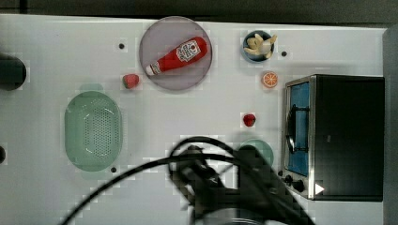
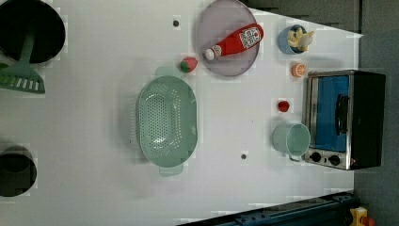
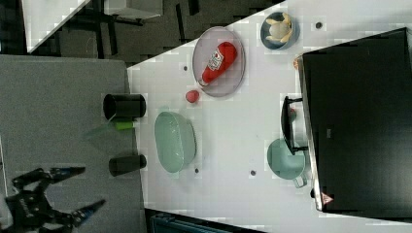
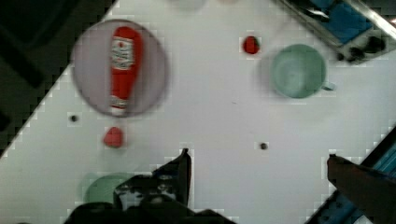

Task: Drag strainer left to right.

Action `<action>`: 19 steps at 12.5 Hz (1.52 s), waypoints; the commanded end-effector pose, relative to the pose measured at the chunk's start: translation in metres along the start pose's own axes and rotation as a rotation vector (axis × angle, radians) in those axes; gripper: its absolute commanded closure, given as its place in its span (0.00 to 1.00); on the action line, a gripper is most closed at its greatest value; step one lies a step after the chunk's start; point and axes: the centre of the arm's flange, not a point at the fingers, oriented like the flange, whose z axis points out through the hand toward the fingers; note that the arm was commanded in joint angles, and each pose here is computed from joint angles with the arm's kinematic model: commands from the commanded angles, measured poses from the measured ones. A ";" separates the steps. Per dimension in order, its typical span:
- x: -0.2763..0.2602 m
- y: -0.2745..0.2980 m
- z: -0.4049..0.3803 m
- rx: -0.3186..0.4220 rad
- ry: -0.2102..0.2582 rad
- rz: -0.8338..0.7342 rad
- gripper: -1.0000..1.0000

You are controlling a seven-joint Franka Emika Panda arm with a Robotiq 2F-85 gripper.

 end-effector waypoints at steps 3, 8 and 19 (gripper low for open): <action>-0.088 -0.133 0.154 -0.205 -0.115 0.059 0.00; -0.191 -0.207 0.262 -0.272 -0.115 0.389 0.00; -0.245 -0.189 0.497 -0.191 -0.251 0.604 0.00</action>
